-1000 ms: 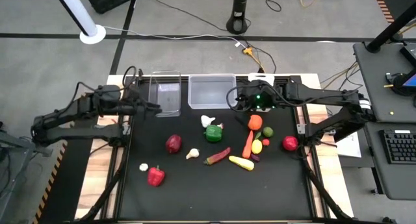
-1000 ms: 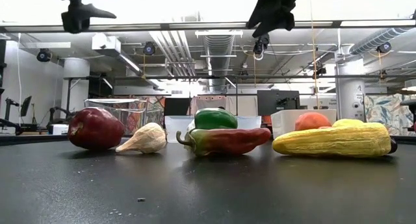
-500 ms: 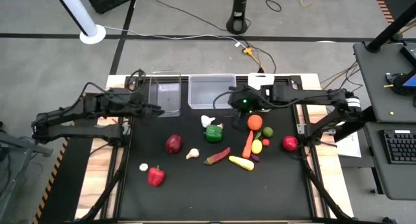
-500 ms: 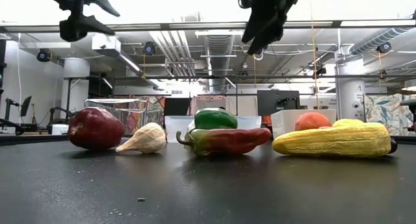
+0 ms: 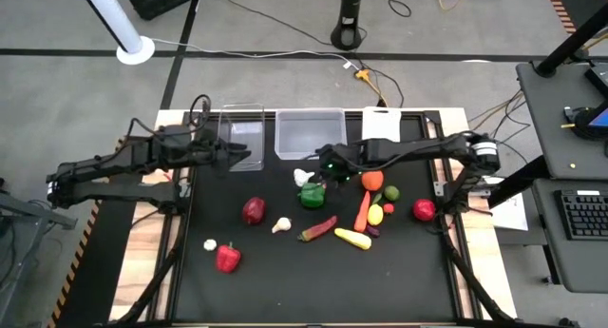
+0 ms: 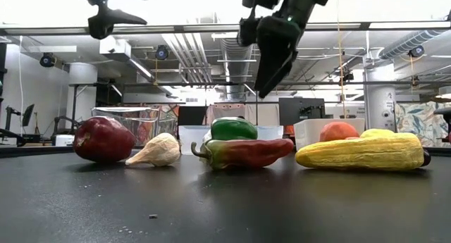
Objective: Sort produce into baskets
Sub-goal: Put the green bell pepper into the transparent bin
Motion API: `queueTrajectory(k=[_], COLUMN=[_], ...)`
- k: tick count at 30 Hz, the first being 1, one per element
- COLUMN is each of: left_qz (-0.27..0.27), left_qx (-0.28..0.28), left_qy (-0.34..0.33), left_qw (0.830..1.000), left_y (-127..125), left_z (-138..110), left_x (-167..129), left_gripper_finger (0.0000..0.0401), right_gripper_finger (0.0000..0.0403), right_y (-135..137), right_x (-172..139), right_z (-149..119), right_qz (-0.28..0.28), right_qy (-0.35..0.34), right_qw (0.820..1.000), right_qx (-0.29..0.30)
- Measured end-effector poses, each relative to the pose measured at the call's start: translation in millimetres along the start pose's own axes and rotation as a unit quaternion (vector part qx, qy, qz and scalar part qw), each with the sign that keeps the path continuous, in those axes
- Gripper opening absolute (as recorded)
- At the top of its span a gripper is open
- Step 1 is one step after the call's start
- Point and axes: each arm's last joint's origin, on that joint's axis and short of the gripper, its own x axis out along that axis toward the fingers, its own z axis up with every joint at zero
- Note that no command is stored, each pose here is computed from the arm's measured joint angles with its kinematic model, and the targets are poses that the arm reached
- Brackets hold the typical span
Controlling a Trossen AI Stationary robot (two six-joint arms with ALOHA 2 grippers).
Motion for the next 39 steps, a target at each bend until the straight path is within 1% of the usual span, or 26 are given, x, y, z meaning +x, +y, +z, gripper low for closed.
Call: queueTrajectory(k=[5,10,16,22,25,28,33,39], left_qz=[0.001,0.002,0.004,0.004,0.005,0.005,0.006,0.01], left_qx=[0.0,0.0,0.0,0.0,0.0,0.0,0.001,0.003], left_qy=[-0.005,-0.004,-0.001,-0.001,0.0,0.0,0.001,0.007], left_qw=[1.0,1.0,1.0,1.0,1.0,1.0,1.0,1.0], left_y=[0.2,0.4,0.7,0.7,0.8,0.8,0.9,1.1], left_z=[0.6,0.2,-0.4,-0.5,-0.7,-0.7,-1.0,-1.8], left_x=[-2.6,-1.9,-0.6,-0.2,0.0,0.3,1.3,4.7], left_gripper_finger=[0.0192,0.0192,0.0192,0.0192,0.0192,0.0192,0.0192,0.0192], right_gripper_finger=[0.0368,0.0368,0.0368,0.0368,0.0368,0.0368,0.0368,0.0366], right_y=[12.3,14.9,14.8,14.2,14.1,13.3,8.8,9.2], right_x=[22.6,36.3,50.5,66.0,67.7,69.1,76.2,85.1], right_z=[1.8,3.1,3.1,2.9,3.4,7.0,5.5,3.7], right_qz=[0.017,0.036,0.034,0.033,0.033,0.029,0.027,0.031], right_qy=[0.005,0.007,0.014,0.018,0.014,-0.003,0.006,0.013], right_qw=[1.0,0.999,0.999,0.999,0.999,0.999,0.999,0.999], right_qx=[-0.015,-0.008,0.011,0.018,0.018,0.019,0.021,0.008])
